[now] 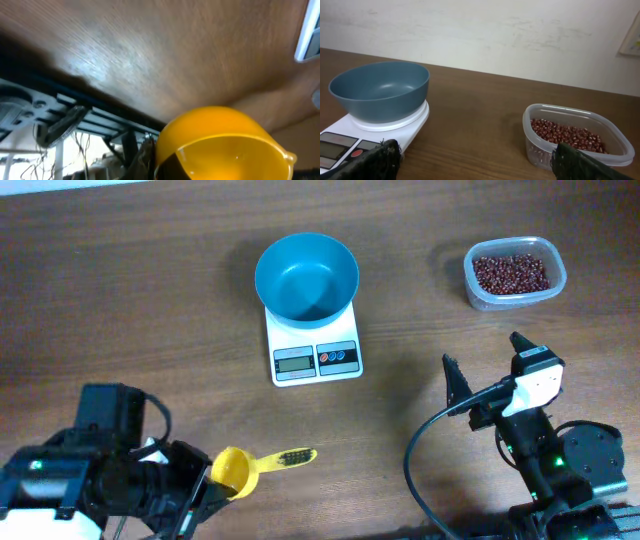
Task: Scoop item into bowl and weigh 50g on scale
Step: 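Lift the yellow scoop with the left gripper toward the center, then move the right gripper to the scoop handle and grasp it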
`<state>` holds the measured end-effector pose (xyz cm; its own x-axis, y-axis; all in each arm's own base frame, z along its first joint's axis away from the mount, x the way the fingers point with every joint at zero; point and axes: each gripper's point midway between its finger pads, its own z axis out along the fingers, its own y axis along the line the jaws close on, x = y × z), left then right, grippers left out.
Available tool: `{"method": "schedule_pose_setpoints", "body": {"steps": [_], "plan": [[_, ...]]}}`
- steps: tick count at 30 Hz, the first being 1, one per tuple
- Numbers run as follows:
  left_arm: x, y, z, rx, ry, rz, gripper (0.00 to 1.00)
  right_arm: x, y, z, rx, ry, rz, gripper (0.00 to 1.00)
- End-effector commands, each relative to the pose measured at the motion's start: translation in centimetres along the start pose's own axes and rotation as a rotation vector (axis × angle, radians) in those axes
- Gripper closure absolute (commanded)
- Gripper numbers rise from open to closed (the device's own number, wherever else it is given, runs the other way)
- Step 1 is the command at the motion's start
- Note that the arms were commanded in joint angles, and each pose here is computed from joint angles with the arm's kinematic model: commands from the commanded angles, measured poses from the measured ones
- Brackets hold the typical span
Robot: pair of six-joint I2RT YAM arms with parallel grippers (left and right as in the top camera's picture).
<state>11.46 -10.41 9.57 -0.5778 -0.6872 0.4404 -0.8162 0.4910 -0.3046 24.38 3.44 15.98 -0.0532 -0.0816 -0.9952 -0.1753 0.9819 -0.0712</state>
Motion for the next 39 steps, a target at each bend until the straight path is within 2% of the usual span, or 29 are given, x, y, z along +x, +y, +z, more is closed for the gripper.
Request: {"method": "schedule_pose_setpoints", "body": {"steps": [1,4,10,12,15,16,17,19,21,23,25,26,28,30,33,37,39], "plan": [[1.0,-2.6,1.3,0.038,-0.032,0.036,1.0,0.2,0.0,0.0,0.001,0.005,0.007,0.01],[1.8,-4.5,2.2,0.074,-0.084,0.088,1.0,0.2,0.0,0.0,0.001,0.005,0.007,0.01],[2.1,-4.4,2.4,0.068,-0.093,0.038,1.0,0.2,0.0,0.0,0.001,0.005,0.007,0.01],[1.5,-4.4,2.3,0.07,-0.128,-0.023,1.0,0.2,0.5,0.0,-0.027,0.002,0.044,0.01],[-0.4,-4.2,2.0,0.063,-0.236,-0.029,1.0,0.1,0.8,0.0,-0.042,0.001,0.084,0.01],[-0.7,-3.9,1.9,0.051,-0.258,-0.034,1.0,-0.1,1.4,-0.1,-0.081,-0.001,0.196,0.01],[-1.0,-3.1,1.9,0.023,-0.277,-0.044,1.0,-0.2,2.7,-0.2,-0.157,0.012,0.39,0.01],[-1.0,-2.3,1.9,-0.011,-0.279,-0.048,1.0,-0.9,7.4,-1.7,-0.446,0.101,0.674,0.01],[-1.6,-1.0,1.7,-0.066,-0.312,-0.021,1.0,-1.2,11.2,-4.2,-0.689,0.254,0.867,0.01],[-2.0,-1.1,1.5,-0.08,-0.333,0.065,1.0,-1.3,13.9,-7.2,-0.864,0.523,1.168,0.01],[-2.5,-1.5,1.3,-0.083,-0.34,0.183,1.0,-1.3,15.0,-8.9,-0.938,0.674,1.274,0.01],[-3.0,-1.7,0.9,-0.079,-0.347,0.224,1.0,-1.3,15.0,-8.9,-0.936,0.68,1.28,0.01],[-3.9,-2.8,-0.4,-0.048,-0.368,0.277,1.0,-1.4,14.0,-7.3,-0.847,0.593,1.292,0.01],[-4.3,-4.7,-2.3,-0.005,-0.381,0.353,1.0,-1.7,13.7,-6.8,-0.854,0.49,1.165,0.01],[-4.8,-7.0,-3.3,-0.042,-0.365,0.448,1.0,-1.6,13.6,-6.6,-0.84,0.493,1.171,0.01],[-5.9,-7.8,-1.7,-0.131,-0.304,0.414,1.0,-4.0,13.1,-5.9,-0.8,0.513,1.194,0.01],[-5.5,-7.9,-1.6,-0.12,-0.279,0.414,1.0,-6.2,13.2,-5.2,-0.823,0.547,1.148,0.01]]}}
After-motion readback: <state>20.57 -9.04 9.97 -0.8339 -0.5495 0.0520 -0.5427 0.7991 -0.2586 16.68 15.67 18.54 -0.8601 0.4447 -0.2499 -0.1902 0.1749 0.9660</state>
